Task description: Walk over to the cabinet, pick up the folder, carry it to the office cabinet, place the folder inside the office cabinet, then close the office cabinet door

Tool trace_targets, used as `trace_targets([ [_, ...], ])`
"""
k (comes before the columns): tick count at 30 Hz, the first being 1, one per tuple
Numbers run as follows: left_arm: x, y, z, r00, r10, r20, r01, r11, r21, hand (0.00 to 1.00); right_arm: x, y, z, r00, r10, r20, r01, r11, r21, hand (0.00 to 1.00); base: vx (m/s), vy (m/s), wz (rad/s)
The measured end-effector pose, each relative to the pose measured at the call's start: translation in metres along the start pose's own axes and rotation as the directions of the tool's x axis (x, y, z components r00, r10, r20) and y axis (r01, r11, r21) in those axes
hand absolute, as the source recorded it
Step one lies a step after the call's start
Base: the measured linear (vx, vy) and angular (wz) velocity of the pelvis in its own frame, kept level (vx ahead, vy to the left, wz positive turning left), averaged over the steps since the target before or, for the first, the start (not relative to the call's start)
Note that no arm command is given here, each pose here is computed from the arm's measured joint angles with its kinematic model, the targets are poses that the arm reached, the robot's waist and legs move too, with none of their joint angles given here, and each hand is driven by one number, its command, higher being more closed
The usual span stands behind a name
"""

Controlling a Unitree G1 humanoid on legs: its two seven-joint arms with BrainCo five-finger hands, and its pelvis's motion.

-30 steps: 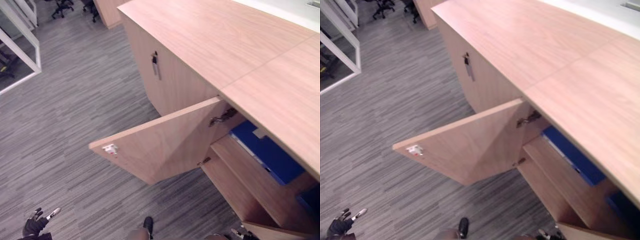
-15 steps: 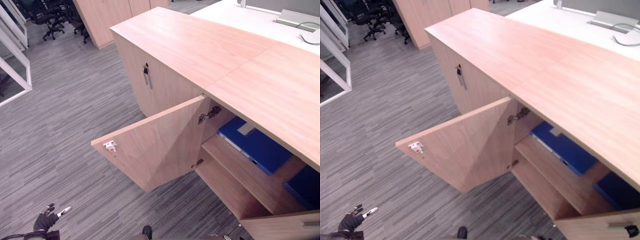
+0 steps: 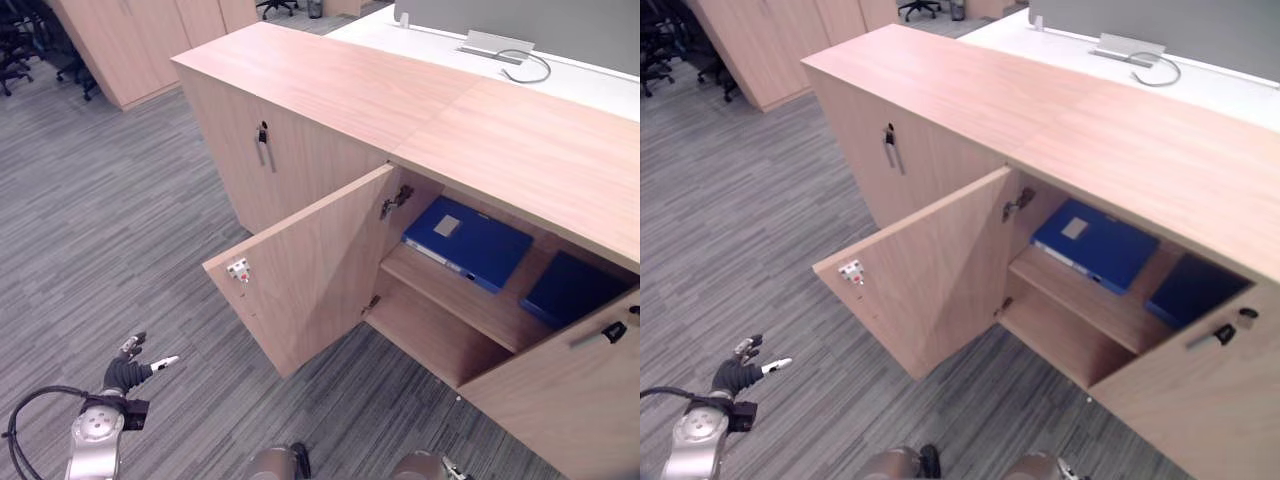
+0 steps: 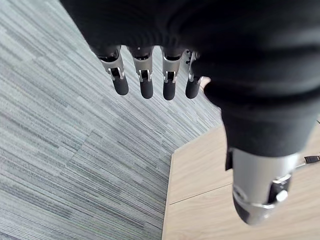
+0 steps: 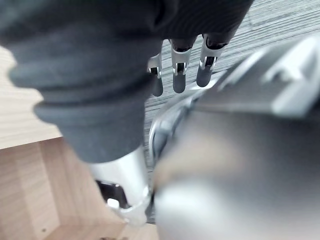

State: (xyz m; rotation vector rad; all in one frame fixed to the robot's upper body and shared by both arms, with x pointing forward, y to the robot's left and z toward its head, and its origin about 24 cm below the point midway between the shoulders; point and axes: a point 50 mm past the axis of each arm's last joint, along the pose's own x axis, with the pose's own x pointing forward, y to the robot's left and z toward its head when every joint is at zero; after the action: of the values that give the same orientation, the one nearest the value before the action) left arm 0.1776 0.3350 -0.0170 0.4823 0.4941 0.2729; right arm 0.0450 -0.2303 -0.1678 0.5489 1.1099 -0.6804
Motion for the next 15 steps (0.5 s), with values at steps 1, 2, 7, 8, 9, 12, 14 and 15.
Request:
trace_targets([
  [1,0.0,0.0,0.001,1.0,0.001,0.004,-0.001,1.0,0.011,0.0,0.0,0.001,-0.001,1.0,0.004,-0.005,-0.004,1.0,-0.03,0.0,-0.05,-0.016,-0.6],
  [2,0.001,0.002,0.001,1.0,0.005,0.001,-0.005,0.999,0.032,0.0,0.001,0.007,0.002,1.0,0.026,-0.002,-0.026,0.997,-0.074,0.0,-0.08,-0.052,-0.63],
  [7,0.009,-0.009,0.014,0.999,-0.032,0.032,0.03,0.998,0.057,0.0,0.001,0.01,0.001,0.999,0.038,-0.004,-0.038,0.991,-0.127,0.0,-0.05,-0.07,-0.39],
  [8,0.011,-0.013,0.018,0.998,-0.045,0.041,0.042,0.997,0.072,0.0,0.001,0.009,0.003,0.999,0.038,0.005,-0.037,0.991,-0.128,0.0,-0.03,-0.075,-0.15],
  [9,0.013,-0.014,0.021,0.997,-0.05,0.05,0.046,0.996,0.081,0.0,0.0,0.009,0.004,0.999,0.037,0.008,-0.035,0.991,-0.129,0.0,-0.01,-0.066,-0.08],
  [12,0.021,-0.017,0.034,0.995,-0.063,0.079,0.053,0.992,0.114,0.0,0.0,0.005,0.0,1.0,0.027,-0.001,-0.027,0.991,-0.129,0.0,0.0,-0.042,-0.05],
  [14,0.028,-0.023,0.042,0.991,-0.098,0.086,0.082,0.981,0.174,0.0,-0.001,0.002,-0.002,1.0,0.021,-0.007,-0.021,0.992,-0.128,0.0,0.02,-0.054,-0.06],
  [15,0.033,-0.028,0.048,0.988,-0.127,0.091,0.104,0.97,0.221,0.0,-0.001,0.001,-0.003,1.0,0.018,-0.009,-0.019,0.992,-0.128,0.0,0.02,-0.028,-0.08],
])
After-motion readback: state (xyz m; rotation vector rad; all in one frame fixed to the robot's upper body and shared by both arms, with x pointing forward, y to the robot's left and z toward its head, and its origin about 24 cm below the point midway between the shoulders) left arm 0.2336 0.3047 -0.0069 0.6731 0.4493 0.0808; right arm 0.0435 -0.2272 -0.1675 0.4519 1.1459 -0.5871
